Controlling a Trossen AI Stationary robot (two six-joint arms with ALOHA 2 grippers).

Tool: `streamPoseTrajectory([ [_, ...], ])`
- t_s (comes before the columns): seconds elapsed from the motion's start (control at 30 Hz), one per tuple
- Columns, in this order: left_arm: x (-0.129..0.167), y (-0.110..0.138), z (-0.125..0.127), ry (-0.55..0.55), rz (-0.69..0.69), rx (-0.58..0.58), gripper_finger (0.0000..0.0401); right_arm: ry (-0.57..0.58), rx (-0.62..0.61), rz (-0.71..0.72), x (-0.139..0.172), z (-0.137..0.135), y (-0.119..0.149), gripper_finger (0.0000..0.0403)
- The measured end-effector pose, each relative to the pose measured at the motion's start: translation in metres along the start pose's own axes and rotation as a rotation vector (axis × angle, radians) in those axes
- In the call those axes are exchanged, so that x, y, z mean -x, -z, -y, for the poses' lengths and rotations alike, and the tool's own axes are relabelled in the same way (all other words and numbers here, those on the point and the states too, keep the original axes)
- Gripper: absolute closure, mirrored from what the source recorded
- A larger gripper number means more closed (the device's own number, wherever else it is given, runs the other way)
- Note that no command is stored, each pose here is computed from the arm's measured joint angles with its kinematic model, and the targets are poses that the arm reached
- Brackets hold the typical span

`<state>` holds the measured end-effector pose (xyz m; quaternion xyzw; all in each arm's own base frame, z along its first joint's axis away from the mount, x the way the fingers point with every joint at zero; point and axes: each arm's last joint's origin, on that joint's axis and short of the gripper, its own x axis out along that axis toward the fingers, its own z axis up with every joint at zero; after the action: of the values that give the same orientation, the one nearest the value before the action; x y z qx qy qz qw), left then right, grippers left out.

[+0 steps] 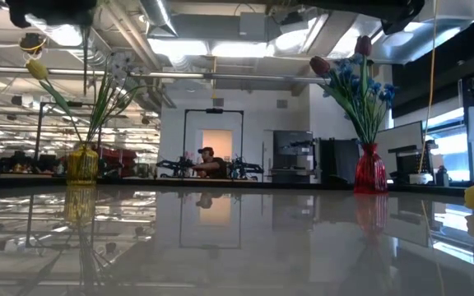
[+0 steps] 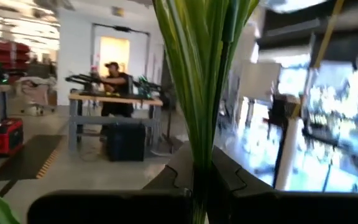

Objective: Sort flowers into vase by color
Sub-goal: Put the white flower into the yellow vase

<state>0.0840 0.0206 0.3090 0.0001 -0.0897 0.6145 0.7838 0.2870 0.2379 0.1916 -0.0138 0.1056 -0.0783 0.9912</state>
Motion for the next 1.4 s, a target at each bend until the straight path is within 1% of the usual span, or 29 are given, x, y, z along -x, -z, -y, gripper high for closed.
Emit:
streamPoseTrajectory([
  [0.07,-0.004,-0.001,-0.005,-0.038,0.024,0.011,0.0393,0.002,0.000,0.000,0.000,0.000,0.000,0.0182],
  [0.13,-0.008,0.000,-0.007,-0.096,0.030,-0.054,0.0393,0.007,-0.001,0.000,-0.002,0.001,0.000,0.0182],
  [0.2,-0.013,0.009,-0.009,-0.153,0.033,-0.103,0.0393,-0.001,-0.002,-0.002,-0.002,0.002,0.000,0.0182],
  [0.4,-0.024,0.045,-0.013,-0.205,0.096,-0.016,0.0393,-0.001,-0.001,-0.003,-0.002,0.002,0.000,0.0182],
  [0.53,-0.032,0.060,-0.023,-0.324,0.104,-0.020,0.0393,-0.001,0.002,-0.005,-0.002,0.002,0.000,0.0182],
  [0.6,-0.034,0.064,-0.027,-0.360,0.112,-0.007,0.0393,0.003,0.010,-0.007,-0.002,0.002,0.000,0.0182],
  [0.63,-0.035,0.067,-0.028,-0.359,0.118,0.009,0.0393,0.004,0.015,-0.006,-0.002,0.002,0.000,0.0182],
  [0.73,-0.038,0.077,-0.027,-0.301,0.138,0.061,0.0389,0.005,0.017,-0.007,-0.002,0.002,0.001,0.0182],
  [0.77,-0.039,0.081,-0.028,-0.306,0.133,0.059,0.0388,0.009,0.017,-0.006,-0.003,0.003,0.000,0.0182],
  [0.83,-0.043,0.088,-0.030,-0.344,0.115,0.021,0.0387,0.009,0.014,-0.007,-0.004,0.004,0.000,0.0182],
  [0.93,-0.049,0.094,-0.033,-0.394,0.100,-0.020,0.0386,0.013,0.013,-0.008,-0.005,0.005,0.000,0.0182],
  [1.07,-0.054,0.094,-0.034,-0.352,0.134,0.036,0.0386,0.032,0.022,-0.016,-0.009,0.009,0.001,0.0182],
  [1.17,-0.059,0.097,-0.037,-0.389,0.121,0.004,0.0385,0.041,0.023,-0.025,-0.015,0.014,0.000,0.0182],
  [1.23,-0.062,0.100,-0.039,-0.413,0.106,-0.024,0.0385,0.025,0.009,-0.033,-0.018,0.016,0.000,0.0182],
  [1.3,-0.066,0.104,-0.040,-0.405,0.088,-0.037,0.0385,0.003,-0.007,-0.040,-0.021,0.018,0.000,0.0182],
  [1.4,-0.070,0.110,-0.038,-0.385,0.063,-0.028,0.0385,-0.010,-0.010,-0.044,-0.022,0.019,0.000,0.0182],
])
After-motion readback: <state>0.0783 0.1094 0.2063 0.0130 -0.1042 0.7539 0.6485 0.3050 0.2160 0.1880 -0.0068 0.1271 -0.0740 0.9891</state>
